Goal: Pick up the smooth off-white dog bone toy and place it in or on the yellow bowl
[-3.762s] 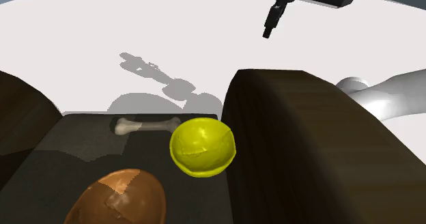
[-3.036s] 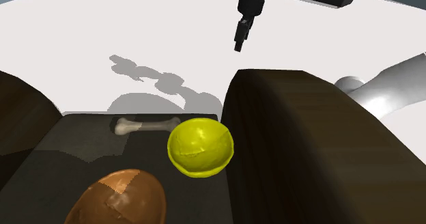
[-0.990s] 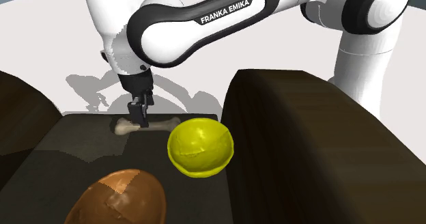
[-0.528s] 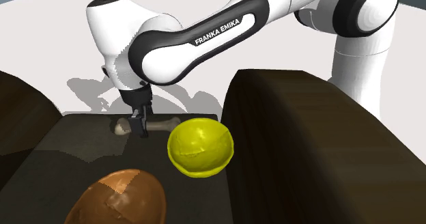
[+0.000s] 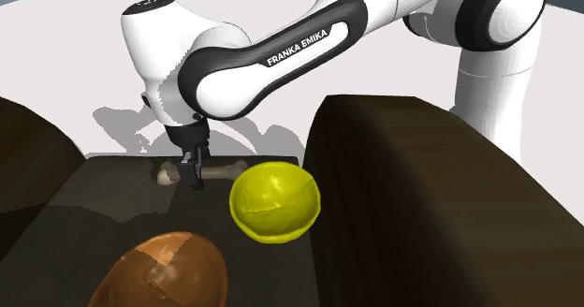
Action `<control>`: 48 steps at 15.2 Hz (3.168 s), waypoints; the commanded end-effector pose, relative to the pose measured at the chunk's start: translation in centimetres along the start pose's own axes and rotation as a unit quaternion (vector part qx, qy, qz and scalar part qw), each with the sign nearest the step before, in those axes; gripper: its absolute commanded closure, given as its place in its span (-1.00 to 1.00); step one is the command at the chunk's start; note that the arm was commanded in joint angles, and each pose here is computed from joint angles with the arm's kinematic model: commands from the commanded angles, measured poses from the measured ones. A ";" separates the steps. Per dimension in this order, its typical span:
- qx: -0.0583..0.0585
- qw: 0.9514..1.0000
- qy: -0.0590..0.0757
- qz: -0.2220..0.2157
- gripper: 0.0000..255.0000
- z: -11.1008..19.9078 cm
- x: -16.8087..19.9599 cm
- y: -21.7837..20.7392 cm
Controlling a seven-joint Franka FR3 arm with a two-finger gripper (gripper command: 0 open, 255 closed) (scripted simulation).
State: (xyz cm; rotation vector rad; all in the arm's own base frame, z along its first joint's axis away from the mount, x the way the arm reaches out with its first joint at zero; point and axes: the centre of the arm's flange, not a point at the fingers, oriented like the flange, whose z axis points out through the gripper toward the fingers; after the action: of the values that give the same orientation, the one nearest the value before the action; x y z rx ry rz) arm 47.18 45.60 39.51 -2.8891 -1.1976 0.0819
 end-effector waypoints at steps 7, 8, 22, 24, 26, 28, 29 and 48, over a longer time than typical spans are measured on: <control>0.000 1.000 0.000 0.000 1.00 0.0 0.0 0.0; 0.000 1.000 0.000 0.000 1.00 0.0 0.0 0.0; 0.000 1.000 0.000 0.000 1.00 -6.3 -0.3 -0.2; 0.000 1.000 0.000 0.000 1.00 -7.4 -0.3 -0.2; 0.000 1.000 0.000 0.000 1.00 -8.4 -0.4 -0.3; 0.000 1.000 0.000 0.000 1.00 -9.5 -0.4 -0.3; 0.000 1.000 0.000 0.000 1.00 -10.0 -0.4 -0.3; 0.000 1.000 0.000 0.000 1.00 -14.9 -9.6 -6.1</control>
State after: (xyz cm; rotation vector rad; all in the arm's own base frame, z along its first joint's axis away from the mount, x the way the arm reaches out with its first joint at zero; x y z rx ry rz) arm 38.24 43.61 55.20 -2.8879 -1.1993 0.0821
